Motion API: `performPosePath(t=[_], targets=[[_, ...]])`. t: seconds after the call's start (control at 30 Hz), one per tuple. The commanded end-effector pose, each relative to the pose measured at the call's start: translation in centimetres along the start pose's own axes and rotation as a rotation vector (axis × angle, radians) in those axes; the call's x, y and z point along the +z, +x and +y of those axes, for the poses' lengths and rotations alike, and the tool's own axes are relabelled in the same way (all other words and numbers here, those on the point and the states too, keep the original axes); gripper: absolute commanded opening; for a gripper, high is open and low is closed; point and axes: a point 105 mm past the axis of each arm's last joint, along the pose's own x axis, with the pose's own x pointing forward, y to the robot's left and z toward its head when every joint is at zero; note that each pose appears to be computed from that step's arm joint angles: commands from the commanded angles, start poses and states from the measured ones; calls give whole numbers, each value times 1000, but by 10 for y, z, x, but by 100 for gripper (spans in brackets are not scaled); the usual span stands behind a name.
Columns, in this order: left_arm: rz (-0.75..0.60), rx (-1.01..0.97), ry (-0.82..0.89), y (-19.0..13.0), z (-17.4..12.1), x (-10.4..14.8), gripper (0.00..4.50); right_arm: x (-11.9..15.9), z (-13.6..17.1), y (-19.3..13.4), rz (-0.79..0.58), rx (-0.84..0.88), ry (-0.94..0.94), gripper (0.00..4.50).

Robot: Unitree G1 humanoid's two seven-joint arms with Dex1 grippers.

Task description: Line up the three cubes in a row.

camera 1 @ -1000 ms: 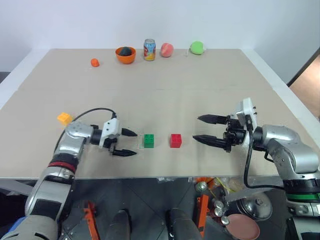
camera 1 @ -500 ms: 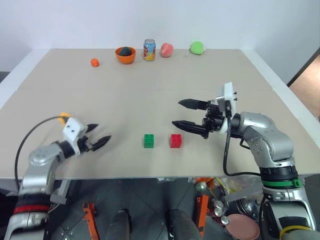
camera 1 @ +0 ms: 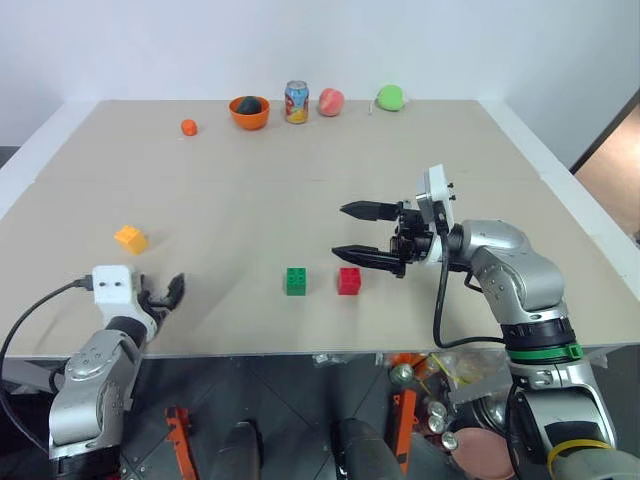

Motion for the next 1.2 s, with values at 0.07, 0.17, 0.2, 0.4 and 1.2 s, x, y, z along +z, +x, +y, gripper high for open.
performPosePath(t=[0.07,0.17,0.2,0.4,1.2], targets=[[-49,128,19,0,32,17,397,12,1,4,-18,27,-53,440],[-33,165,30,1,40,14,397,12,0,2,-21,19,-55,440],[-27,175,34,2,42,13,397,12,0,2,-21,17,-56,440],[-13,143,71,14,40,8,397,12,1,1,-28,5,-58,440],[-61,18,84,67,46,34,397,17,6,-2,-35,-35,-65,440]])
